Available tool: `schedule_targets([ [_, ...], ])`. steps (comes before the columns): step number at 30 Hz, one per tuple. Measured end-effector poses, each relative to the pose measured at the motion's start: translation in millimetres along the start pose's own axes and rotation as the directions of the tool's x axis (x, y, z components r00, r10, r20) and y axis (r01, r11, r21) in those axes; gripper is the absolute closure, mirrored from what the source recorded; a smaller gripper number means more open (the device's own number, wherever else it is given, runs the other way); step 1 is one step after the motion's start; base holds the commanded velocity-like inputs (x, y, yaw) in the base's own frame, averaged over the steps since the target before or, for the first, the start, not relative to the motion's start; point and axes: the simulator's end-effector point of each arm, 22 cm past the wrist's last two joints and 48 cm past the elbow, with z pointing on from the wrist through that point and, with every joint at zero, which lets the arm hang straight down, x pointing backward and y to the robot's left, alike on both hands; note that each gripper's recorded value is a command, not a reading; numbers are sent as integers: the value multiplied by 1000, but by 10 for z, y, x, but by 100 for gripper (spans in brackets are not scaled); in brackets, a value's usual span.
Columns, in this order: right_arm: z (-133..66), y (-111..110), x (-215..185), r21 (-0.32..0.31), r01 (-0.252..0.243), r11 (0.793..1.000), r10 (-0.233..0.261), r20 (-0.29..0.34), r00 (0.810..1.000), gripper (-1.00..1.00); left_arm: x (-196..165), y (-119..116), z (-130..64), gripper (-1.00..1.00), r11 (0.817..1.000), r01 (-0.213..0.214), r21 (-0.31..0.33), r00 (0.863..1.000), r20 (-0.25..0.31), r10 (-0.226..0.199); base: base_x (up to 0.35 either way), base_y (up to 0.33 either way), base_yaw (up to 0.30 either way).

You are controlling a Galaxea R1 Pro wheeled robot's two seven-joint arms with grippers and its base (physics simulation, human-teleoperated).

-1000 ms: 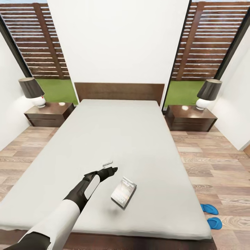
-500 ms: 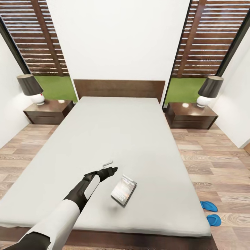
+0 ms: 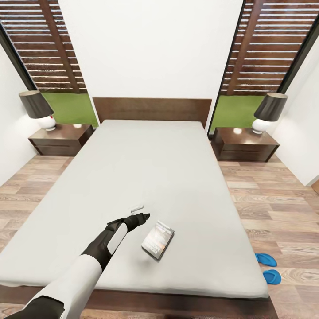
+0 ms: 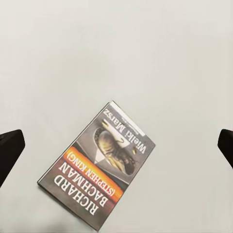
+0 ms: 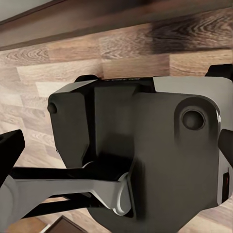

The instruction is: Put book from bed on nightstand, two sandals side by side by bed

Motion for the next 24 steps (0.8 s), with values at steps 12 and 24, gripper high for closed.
schedule_targets([
  [12, 19, -28, 58, 4, -10, 1000, 10, -14, 1000, -100, 87, 49, 62, -100, 1000, 5, -5, 1000, -16, -5, 0, 0, 0],
  [24, 24, -69, 115, 10, -21, 1000, 21, -28, 999, -100, 181, 106, 124, -100, 1000, 11, -12, 999, -34, -11, 0, 0, 0],
])
